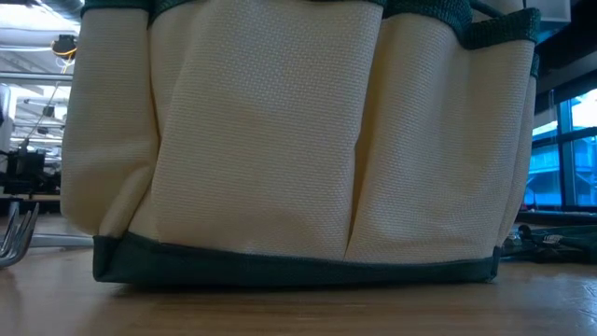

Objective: Pick & Place Garden tools in Gardening bag
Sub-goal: Put the top green shear scissors into the brown gardening bag

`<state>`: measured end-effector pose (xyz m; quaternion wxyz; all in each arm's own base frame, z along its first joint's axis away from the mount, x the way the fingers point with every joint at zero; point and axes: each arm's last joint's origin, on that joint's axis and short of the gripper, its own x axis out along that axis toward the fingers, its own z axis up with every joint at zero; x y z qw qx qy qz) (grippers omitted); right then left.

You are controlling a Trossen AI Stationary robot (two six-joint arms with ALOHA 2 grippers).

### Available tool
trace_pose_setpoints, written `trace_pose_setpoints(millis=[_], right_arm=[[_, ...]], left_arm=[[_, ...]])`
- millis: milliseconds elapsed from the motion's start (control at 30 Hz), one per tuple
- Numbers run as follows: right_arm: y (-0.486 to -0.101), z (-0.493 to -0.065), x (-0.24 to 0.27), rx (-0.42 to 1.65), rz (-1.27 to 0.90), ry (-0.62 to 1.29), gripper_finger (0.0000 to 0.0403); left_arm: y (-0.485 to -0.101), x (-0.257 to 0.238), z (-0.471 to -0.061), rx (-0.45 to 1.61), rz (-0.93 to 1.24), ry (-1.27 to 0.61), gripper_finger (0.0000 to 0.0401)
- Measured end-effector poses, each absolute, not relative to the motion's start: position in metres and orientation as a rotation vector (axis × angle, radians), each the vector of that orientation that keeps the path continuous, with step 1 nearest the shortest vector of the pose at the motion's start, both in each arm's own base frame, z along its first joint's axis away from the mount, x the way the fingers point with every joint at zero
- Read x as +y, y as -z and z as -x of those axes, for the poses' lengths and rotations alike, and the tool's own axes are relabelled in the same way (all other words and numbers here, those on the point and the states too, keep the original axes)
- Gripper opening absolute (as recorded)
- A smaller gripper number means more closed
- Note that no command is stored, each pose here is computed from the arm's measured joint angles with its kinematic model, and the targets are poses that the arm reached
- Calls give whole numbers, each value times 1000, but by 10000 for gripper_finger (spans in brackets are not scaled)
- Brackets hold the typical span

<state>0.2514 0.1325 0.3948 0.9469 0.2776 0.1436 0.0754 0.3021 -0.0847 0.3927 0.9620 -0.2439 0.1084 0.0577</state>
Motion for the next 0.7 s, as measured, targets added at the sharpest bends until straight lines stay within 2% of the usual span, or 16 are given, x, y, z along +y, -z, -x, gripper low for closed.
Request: trace_pose_setpoints(millis=[167,367,500,700], right_arm=[[-394,-233,163,324,-549,-260,57],[-391,-208,192,311,-470,-219,57],[-383,-210,204,339,-448,-247,57],[-366,-224,220,384,-425,-280,57]], left_arm=[[-376,-136,-312,142,608,-181,129],[-363,-176,-313,54,663,-244,129],[-366,-187,-324,-8,711,-224,129],[-378,-206,-354,58,635,-235,123]])
